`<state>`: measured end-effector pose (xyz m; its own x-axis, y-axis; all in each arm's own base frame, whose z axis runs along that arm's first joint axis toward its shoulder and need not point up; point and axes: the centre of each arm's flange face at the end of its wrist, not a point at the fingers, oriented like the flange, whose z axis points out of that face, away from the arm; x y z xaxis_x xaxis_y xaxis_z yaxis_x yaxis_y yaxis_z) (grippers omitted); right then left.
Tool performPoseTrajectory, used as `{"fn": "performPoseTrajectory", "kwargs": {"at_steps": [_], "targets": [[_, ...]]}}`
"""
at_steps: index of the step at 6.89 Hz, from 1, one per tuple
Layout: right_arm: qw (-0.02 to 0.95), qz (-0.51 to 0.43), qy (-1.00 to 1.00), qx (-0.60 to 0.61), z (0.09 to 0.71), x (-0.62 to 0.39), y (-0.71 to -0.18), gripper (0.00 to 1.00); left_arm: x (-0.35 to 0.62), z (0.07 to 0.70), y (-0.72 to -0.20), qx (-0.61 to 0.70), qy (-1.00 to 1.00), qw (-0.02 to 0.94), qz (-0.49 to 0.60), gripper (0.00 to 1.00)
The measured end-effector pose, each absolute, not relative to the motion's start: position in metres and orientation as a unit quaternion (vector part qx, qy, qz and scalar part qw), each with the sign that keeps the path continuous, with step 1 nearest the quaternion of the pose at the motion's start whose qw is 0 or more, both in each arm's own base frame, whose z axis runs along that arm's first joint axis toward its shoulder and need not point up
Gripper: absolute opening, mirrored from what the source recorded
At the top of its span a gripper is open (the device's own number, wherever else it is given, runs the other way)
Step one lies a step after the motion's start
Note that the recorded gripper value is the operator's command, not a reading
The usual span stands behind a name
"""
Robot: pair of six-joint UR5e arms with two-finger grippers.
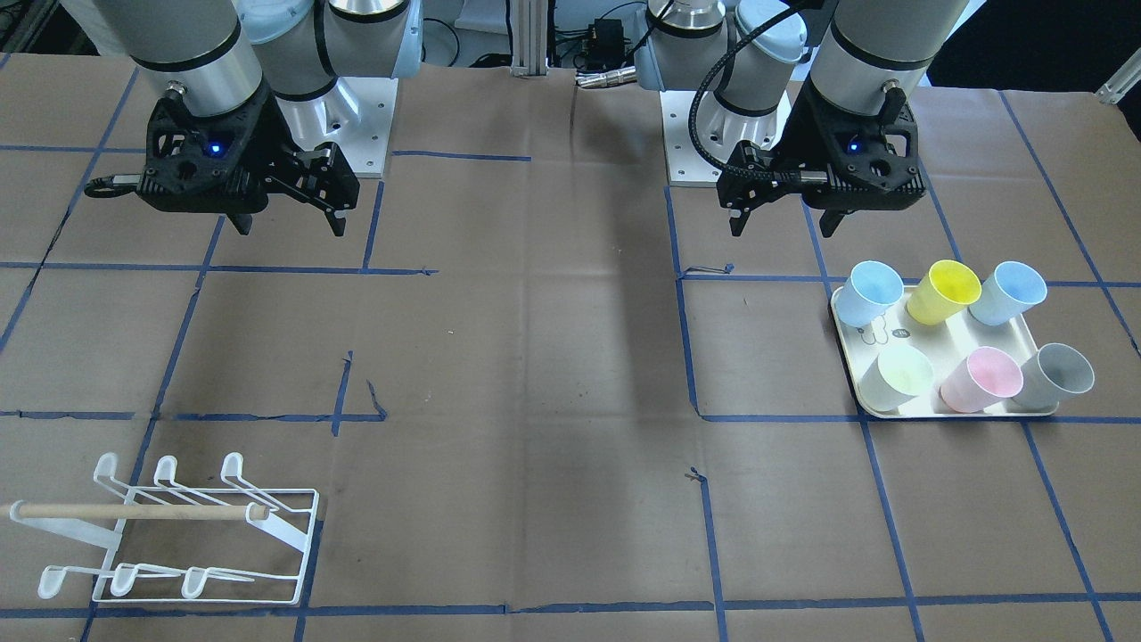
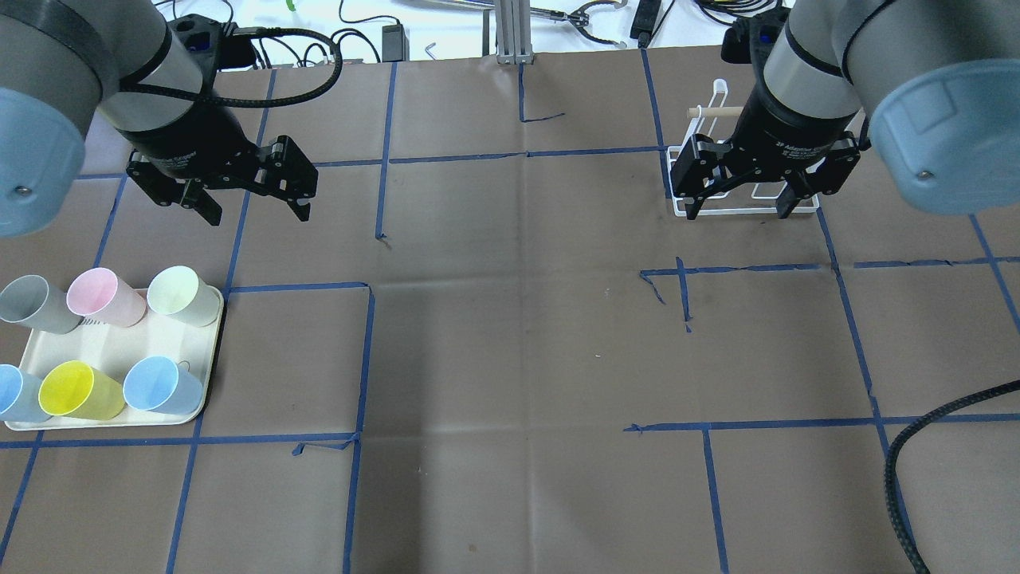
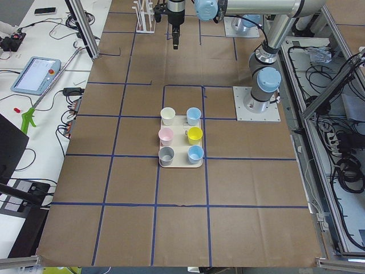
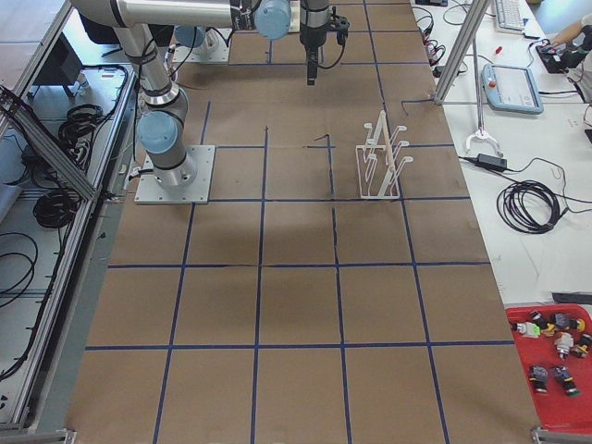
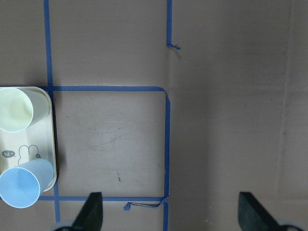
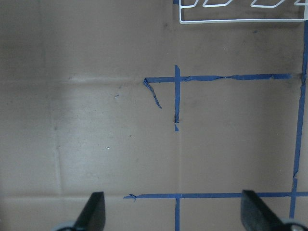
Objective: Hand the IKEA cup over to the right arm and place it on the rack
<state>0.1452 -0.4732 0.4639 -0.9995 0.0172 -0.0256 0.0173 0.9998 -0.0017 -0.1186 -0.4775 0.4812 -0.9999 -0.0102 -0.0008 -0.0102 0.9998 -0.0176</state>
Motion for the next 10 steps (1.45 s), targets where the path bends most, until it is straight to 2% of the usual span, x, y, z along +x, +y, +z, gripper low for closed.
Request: {"fn": "performPoseTrajectory", "kwargs": {"at_steps": [4, 8, 10], "targets": [[0.014, -0.003, 1.000, 0.009, 0.465, 0.145, -0.472, 1.00, -0.099, 0.479, -0.480, 0.020, 1.000, 0.004, -0.006, 1.00], [0.015, -0.010, 1.000, 0.008, 0.472, 0.145, -0.470, 1.00, 0.054, 0.461, -0.484, 0.010, 1.000, 0.001, 0.014, 1.00], [0.027, -0.013, 1.000, 0.009, 0.473, 0.148, -0.472, 1.00, 0.077, 0.442, -0.487, 0.000, 1.000, -0.006, 0.023, 1.00]]}}
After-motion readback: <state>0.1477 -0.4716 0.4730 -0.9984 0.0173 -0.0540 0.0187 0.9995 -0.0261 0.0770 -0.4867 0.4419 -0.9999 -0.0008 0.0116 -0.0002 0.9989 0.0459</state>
